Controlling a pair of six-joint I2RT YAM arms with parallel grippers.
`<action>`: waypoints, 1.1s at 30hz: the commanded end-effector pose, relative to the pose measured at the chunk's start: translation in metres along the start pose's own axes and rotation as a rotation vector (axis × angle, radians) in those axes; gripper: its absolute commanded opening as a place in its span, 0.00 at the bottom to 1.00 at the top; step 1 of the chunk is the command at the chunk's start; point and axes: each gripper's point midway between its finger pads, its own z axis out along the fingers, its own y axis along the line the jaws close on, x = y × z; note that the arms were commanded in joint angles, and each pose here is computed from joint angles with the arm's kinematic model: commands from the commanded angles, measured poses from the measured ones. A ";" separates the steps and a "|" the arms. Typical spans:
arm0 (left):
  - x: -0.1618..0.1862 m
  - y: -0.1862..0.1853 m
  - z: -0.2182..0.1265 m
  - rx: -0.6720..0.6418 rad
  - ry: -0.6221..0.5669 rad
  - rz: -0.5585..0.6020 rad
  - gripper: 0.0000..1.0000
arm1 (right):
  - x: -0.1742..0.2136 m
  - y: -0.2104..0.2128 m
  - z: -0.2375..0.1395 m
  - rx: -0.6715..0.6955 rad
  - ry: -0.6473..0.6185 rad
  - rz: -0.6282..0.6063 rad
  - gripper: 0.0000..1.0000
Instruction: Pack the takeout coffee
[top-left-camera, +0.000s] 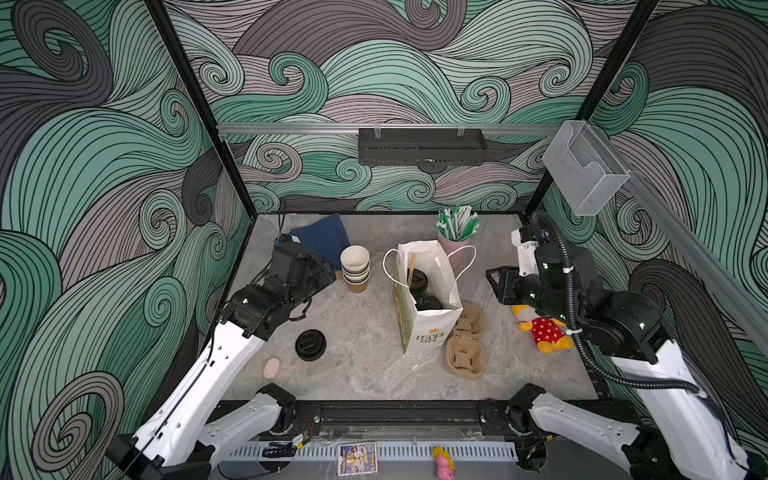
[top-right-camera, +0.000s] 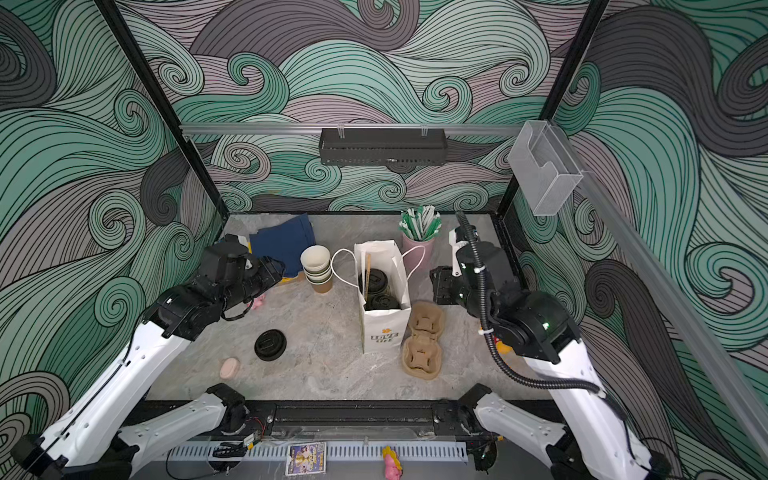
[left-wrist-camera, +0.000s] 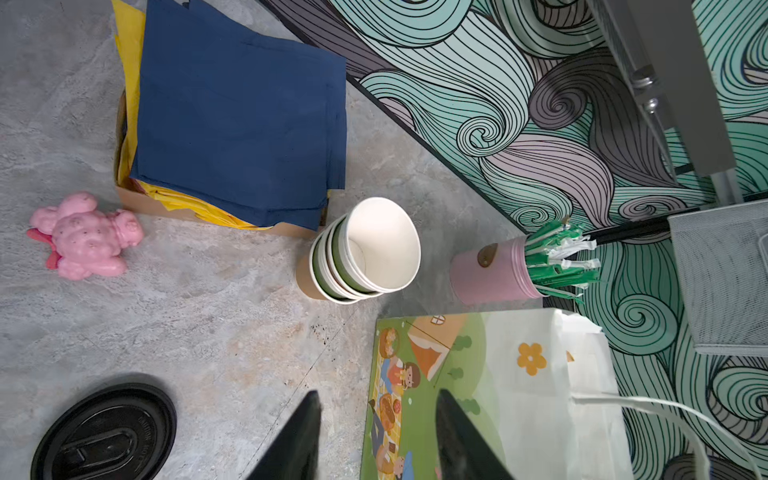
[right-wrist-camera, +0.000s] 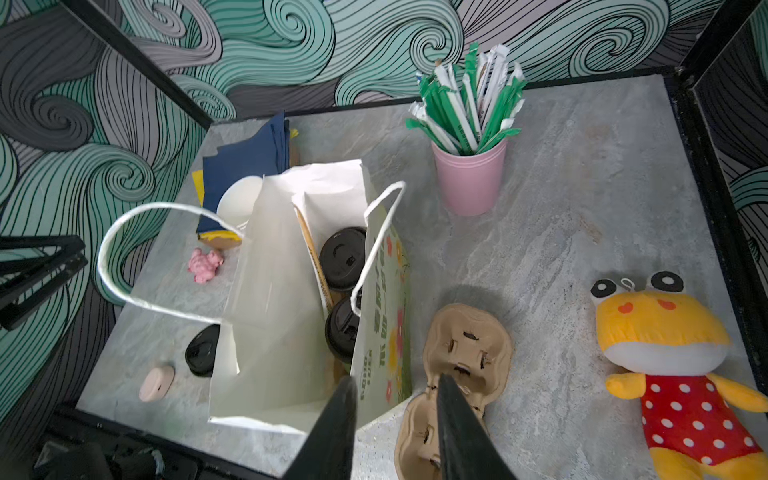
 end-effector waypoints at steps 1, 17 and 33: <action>-0.005 0.000 0.002 -0.010 0.054 0.039 0.48 | -0.014 -0.003 0.008 0.036 -0.066 0.087 0.35; -0.051 0.127 0.098 -0.230 0.153 -0.153 0.47 | -0.037 0.010 0.030 0.054 -0.041 -0.022 0.36; -0.066 0.202 0.179 -0.236 0.265 -0.290 0.38 | -0.045 0.023 0.053 0.006 0.025 -0.036 0.37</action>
